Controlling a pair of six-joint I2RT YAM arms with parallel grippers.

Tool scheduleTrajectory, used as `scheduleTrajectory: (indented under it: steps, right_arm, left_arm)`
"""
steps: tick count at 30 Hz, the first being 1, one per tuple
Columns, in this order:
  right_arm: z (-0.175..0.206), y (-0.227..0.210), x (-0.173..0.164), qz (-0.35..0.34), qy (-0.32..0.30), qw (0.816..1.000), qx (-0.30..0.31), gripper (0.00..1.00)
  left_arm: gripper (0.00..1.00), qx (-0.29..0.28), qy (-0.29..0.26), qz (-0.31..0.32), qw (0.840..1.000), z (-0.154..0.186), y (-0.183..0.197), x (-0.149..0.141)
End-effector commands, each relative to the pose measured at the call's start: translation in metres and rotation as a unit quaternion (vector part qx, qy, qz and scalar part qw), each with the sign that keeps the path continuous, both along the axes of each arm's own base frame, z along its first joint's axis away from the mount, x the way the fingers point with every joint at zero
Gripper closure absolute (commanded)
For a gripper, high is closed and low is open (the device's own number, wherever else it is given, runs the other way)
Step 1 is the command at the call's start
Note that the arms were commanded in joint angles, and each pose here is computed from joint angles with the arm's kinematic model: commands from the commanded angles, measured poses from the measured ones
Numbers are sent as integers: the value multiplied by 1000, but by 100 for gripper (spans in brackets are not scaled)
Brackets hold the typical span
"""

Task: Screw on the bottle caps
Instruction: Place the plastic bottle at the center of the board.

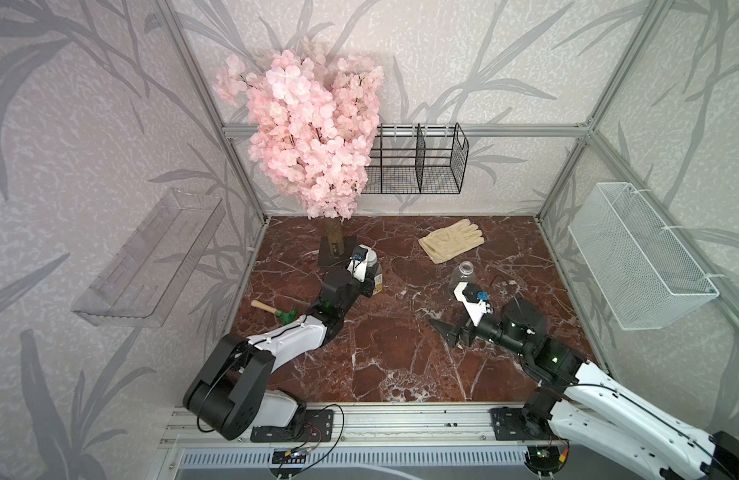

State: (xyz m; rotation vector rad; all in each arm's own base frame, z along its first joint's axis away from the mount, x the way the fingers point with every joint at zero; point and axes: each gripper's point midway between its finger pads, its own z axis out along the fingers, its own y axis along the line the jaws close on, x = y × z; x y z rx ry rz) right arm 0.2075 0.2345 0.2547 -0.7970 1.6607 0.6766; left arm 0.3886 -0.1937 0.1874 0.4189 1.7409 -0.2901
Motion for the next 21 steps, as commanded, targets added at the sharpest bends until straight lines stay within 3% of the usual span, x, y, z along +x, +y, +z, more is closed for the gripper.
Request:
scheduleTrajectory:
  steps: [1, 16, 21]
  right_arm:
    - [-10, -10, 3, -29, 15, 999, -2, 1]
    - [-20, -22, -3, -46, 31, 998, -5, 1]
    - [-21, -24, -1, -54, 30, 998, -9, 1]
  left_arm:
    - [100, -19, -21, -28, 999, 16, -17, 13]
    - [100, 1, 10, -50, 999, -5, -40, 43]
    - [93, 10, 25, -57, 998, -17, -43, 44]
